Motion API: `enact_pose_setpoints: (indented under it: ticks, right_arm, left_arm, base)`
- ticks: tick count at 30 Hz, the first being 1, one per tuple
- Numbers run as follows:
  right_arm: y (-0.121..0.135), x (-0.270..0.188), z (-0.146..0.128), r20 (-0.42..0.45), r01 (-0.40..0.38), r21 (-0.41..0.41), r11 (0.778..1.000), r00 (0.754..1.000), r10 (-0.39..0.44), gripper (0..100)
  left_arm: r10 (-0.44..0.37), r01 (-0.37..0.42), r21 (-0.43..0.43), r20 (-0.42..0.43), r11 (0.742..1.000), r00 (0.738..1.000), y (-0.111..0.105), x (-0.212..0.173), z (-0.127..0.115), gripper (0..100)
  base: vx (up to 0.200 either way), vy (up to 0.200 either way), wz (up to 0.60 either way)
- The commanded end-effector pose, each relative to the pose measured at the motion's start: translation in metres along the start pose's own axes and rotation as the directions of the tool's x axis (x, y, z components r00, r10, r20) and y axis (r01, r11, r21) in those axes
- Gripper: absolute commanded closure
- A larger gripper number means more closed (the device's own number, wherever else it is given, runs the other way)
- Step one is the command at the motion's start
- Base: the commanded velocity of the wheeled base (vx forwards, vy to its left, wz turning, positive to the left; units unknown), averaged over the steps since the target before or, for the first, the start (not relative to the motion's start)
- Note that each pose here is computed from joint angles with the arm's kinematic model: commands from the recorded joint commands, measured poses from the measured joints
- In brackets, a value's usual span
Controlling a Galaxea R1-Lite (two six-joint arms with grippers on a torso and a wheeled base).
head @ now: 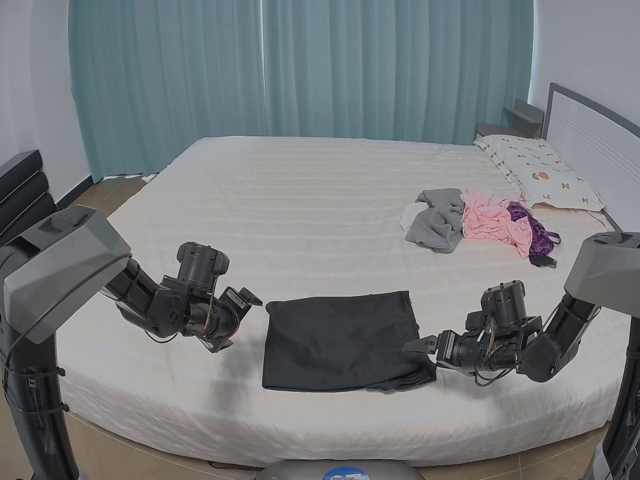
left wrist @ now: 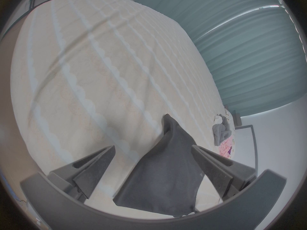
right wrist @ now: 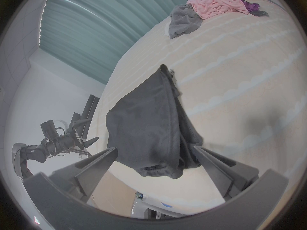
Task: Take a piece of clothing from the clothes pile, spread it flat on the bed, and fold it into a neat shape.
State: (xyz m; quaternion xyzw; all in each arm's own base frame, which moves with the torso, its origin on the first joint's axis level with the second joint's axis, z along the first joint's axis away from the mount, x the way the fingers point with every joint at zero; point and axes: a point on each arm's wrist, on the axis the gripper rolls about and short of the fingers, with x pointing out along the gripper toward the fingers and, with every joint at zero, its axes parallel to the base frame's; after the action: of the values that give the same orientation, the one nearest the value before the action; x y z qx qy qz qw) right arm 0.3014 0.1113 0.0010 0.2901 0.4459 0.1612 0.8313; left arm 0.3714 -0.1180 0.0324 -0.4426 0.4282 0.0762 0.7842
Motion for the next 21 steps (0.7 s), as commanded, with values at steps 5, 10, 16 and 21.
enact_pose_setpoints:
  ticks: [5, 10, 16, 21]
  right_arm:
    - [0.004, 0.008, -0.005, -0.022, -0.015, -0.012, 1.000, 1.000, 0.015, 100]
    - [0.004, 0.004, -0.006, -0.023, -0.005, -0.015, 1.000, 1.000, 0.004, 100]
    - [0.005, -0.011, -0.008, -0.010, 0.001, -0.019, 1.000, 1.000, -0.001, 100]
    - [0.006, -0.022, -0.008, 0.003, 0.000, -0.039, 0.999, 1.000, 0.000, 100]
  left_arm:
    - [-0.018, 0.018, -0.023, 0.006, 1.000, 1.000, -0.002, -0.017, 0.001, 0]
    - [-0.017, 0.017, -0.023, 0.005, 1.000, 1.000, 0.001, -0.018, 0.000, 0]
    - [-0.043, 0.043, -0.017, 0.015, 0.999, 0.999, 0.004, -0.018, -0.003, 0]
    - [-0.042, 0.043, -0.014, 0.011, 0.999, 0.999, 0.005, -0.017, -0.005, 0]
  base:
    - [0.000, 0.000, 0.00]
    - [0.000, 0.000, 0.00]
    - [0.000, 0.000, 0.00]
    - [0.000, 0.000, 0.00]
